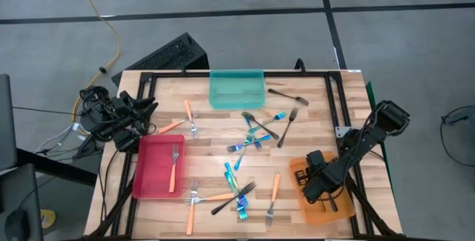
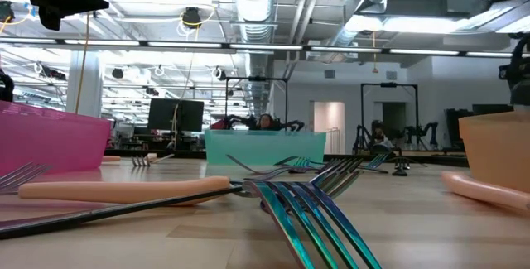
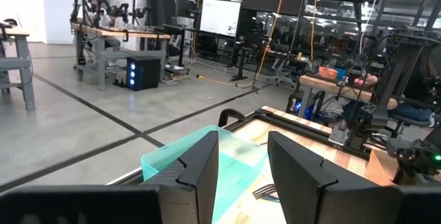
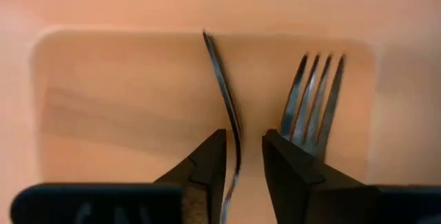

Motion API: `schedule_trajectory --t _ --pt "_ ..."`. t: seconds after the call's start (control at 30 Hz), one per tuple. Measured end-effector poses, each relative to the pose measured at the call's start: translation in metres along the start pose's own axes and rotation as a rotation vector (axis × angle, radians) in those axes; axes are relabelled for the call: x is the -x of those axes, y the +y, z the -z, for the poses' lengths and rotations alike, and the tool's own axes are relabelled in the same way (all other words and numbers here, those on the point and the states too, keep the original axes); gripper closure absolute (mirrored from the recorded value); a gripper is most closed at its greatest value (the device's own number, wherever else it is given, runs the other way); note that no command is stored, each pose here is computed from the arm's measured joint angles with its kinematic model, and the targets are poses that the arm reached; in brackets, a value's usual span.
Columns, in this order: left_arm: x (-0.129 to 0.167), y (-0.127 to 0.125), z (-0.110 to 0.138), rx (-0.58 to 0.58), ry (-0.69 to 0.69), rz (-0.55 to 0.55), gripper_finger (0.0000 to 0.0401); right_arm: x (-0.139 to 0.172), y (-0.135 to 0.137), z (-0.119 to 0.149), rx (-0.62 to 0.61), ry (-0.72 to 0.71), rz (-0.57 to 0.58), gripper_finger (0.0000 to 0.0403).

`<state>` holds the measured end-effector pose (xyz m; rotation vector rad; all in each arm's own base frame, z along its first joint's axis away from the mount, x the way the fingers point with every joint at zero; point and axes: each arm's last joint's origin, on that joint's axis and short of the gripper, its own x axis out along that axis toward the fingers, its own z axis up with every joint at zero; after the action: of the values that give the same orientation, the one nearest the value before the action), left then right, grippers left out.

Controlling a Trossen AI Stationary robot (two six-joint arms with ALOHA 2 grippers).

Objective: Sort silverware by color (type)
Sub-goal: Put the black fork into the orange bin, then put the blue fork into the blue bin

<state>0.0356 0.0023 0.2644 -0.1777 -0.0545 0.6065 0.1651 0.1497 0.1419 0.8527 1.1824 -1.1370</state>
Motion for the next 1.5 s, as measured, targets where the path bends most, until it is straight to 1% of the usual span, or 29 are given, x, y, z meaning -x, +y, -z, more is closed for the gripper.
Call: schedule_trajectory --t 0.33,0.6,0.7,0.87,1.03,1.17,1.27,1.33,1.4,1.5 --pt "0.0 0.0 0.0 0.0 0.0 0.0 0.0289 0.002 0.001 0.0 0.037 -0.002 -0.005 0.0275" --pt "0.0 0.0 0.0 -0.001 0.0 0.0 0.0289 0.002 0.001 0.0 0.051 -0.002 -0.004 0.0227" --pt "0.0 0.0 0.0 -0.001 0.0 0.0 0.0289 0.002 0.001 0.0 0.052 -0.003 -0.002 0.0217" --pt "0.0 0.0 0.0 -0.002 0.0 0.001 0.0289 0.01 -0.001 -0.002 0.063 0.011 -0.038 0.0218" --pt "0.0 0.0 0.0 -0.001 0.0 0.001 0.0289 0.026 -0.009 -0.01 0.066 0.016 -0.09 0.0224" --pt "0.0 0.0 0.0 -0.001 0.0 0.001 0.0289 0.043 -0.016 -0.02 0.137 0.041 -0.18 0.0227" --pt "0.0 0.0 0.0 -0.002 0.0 0.001 0.0289 0.057 -0.019 -0.033 0.174 0.019 -0.284 0.0227" --pt "0.0 0.0 0.0 -0.002 0.0 0.001 0.0289 0.068 -0.019 -0.044 0.198 -0.042 -0.361 0.0227" --pt "0.0 0.0 0.0 -0.001 0.0 -0.002 0.0289 0.08 -0.017 -0.057 0.241 -0.137 -0.443 0.0227" --pt "0.0 0.0 0.0 -0.001 -0.001 -0.004 0.0289 0.098 -0.009 -0.078 0.355 -0.315 -0.559 0.0227"
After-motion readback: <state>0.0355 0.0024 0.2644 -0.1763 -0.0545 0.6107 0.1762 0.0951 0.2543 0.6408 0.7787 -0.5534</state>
